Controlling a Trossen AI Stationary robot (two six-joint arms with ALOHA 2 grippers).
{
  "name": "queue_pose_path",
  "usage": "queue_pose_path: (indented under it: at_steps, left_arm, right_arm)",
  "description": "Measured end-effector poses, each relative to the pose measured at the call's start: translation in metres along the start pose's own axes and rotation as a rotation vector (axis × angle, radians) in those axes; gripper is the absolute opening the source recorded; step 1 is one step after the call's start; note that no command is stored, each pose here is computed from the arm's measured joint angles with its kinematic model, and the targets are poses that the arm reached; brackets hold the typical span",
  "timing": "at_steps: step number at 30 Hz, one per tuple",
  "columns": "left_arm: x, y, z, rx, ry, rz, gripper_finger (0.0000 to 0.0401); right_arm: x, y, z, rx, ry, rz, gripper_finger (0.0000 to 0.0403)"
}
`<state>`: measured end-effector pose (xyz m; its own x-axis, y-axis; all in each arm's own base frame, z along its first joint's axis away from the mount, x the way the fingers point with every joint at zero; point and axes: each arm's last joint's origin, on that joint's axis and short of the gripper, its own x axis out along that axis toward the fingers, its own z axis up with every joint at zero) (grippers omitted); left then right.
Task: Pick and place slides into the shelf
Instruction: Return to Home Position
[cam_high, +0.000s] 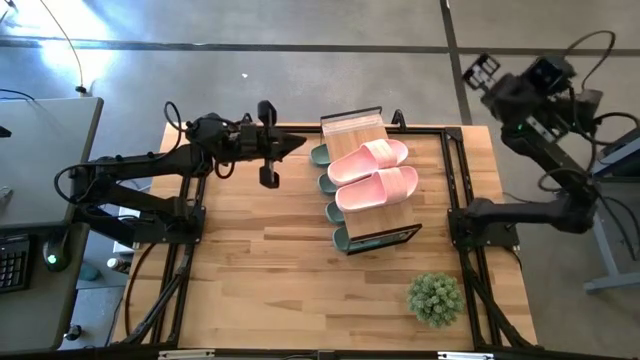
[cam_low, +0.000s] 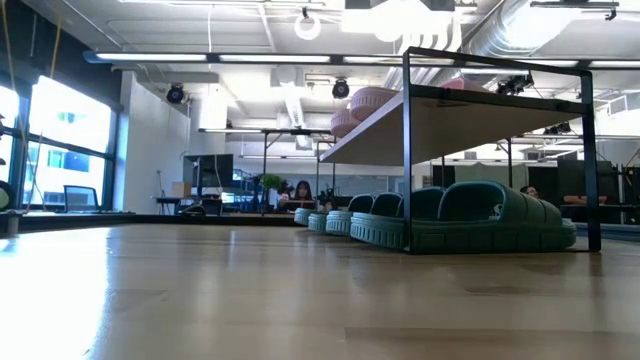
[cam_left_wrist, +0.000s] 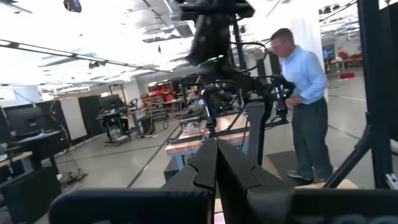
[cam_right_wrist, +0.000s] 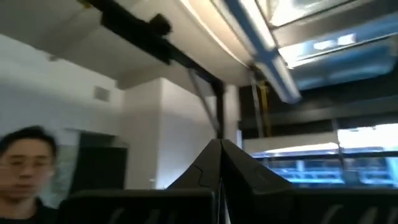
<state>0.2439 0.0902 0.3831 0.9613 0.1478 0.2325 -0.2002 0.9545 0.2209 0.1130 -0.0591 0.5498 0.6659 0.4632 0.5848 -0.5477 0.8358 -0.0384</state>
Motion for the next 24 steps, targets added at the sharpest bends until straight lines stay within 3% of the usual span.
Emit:
queue_pose_path:
  at_steps: [5, 8, 12, 15, 19, 24]
  left_arm:
    - [-0.002, 0.0, 0.003, 0.003, -0.009, 0.005, 0.0]
    - [-0.007, 0.0, 0.009, 0.008, -0.028, -0.001, 0.0]
    - [-0.015, 0.0, 0.02, 0.042, -0.06, 0.003, 0.0]
    - [-0.021, -0.001, 0.026, 0.077, -0.075, 0.007, 0.0]
    - [-0.029, -0.001, 0.03, 0.102, -0.044, 0.013, 0.0]
    - [-0.04, -0.002, 0.038, 0.115, -0.039, 0.031, 0.0]
  right_arm:
    - [0.002, 0.024, -0.016, 0.04, 0.012, 0.047, 0.0]
    - [-0.012, 0.057, -0.005, -0.06, -0.014, -0.025, 0.0]
    - [-0.045, 0.1, 0.004, -0.271, -0.003, -0.343, 0.0]
    - [-0.072, 0.113, -0.009, -0.288, 0.047, -0.626, 0.0]
    - [-0.092, 0.117, -0.034, -0.25, 0.041, -0.638, 0.0]
    - [-0.121, 0.122, -0.069, -0.269, -0.097, -0.628, 0.0]
